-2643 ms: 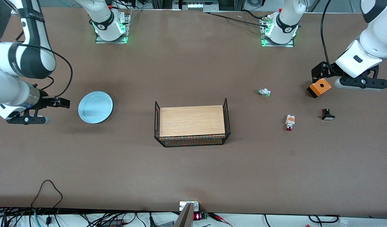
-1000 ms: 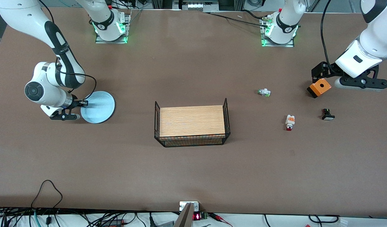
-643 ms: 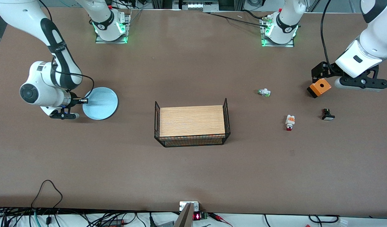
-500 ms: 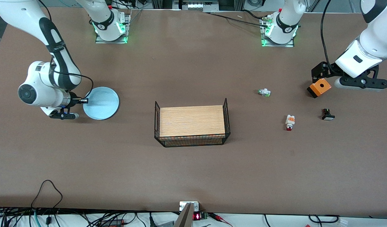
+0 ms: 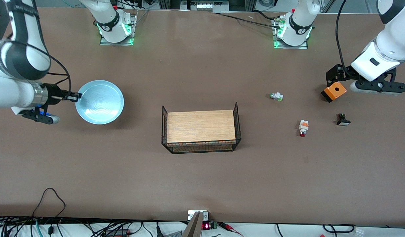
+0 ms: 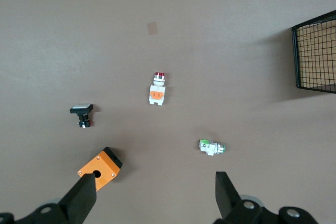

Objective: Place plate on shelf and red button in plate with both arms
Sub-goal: 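Lift the plate with the right gripper and carry it over the basket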

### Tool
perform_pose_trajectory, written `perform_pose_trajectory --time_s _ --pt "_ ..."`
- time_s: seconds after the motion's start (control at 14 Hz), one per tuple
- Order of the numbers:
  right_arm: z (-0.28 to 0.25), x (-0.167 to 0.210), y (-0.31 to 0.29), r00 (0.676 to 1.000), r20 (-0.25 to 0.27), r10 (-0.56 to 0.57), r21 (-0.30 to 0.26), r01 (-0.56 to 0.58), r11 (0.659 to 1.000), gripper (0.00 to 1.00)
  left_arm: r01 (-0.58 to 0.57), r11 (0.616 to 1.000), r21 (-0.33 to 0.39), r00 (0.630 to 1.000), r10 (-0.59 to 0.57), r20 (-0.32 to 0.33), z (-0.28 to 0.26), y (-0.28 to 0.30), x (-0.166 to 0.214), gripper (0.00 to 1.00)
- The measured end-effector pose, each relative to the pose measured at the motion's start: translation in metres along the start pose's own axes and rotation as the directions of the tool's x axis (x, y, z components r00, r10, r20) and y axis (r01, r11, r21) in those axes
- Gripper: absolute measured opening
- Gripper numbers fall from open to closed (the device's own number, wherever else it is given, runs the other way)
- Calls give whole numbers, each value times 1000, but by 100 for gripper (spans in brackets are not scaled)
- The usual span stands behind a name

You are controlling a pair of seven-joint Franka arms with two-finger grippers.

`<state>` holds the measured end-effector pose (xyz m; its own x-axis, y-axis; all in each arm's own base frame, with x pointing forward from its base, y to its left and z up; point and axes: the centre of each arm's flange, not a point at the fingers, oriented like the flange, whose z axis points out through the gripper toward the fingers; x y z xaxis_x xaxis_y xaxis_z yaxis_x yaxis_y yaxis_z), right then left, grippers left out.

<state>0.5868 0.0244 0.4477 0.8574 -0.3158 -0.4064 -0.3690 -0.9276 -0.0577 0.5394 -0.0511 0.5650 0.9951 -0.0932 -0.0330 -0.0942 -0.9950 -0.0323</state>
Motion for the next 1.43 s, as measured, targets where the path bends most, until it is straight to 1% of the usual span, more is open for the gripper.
perform_pose_trajectory --time_s 0.07,0.14,0.21,0.43,0.64,0.79,0.93,1.21,1.43 --pt "-13 -14 -18 999 1 48 36 -48 998 3 0 1000 0 1000 0 0 0 0 0 100" --pt "-25 -28 -40 996 -4 91 58 -91 994 3 0 1000 0 1000 0 0 0 0 0 100" --pt "-36 -44 -65 992 -19 125 68 -123 990 3 0 1000 0 1000 0 0 0 0 0 100" --pt "-46 -97 -143 980 -57 192 64 -188 980 3 1 1000 0 1000 -1 0 0 0 0 100" --pt "-42 -136 -192 969 -72 238 58 -234 970 3 1 1000 0 1000 -1 1 0 0 0 100" --pt "-33 -143 -216 964 -86 251 71 -245 967 3 1 1000 0 1000 -1 1 0 0 0 100" --pt "-16 -137 -238 957 -100 273 101 -263 959 3 1 1000 0 1000 -1 2 0 -1 0 100" --pt "38 -137 -297 941 -108 321 152 -303 941 3 1 1000 0 1000 -1 2 0 -1 0 100" --pt "73 -138 -326 937 -111 332 161 -313 936 3 1 1000 0 1000 -1 3 0 -1 0 100"
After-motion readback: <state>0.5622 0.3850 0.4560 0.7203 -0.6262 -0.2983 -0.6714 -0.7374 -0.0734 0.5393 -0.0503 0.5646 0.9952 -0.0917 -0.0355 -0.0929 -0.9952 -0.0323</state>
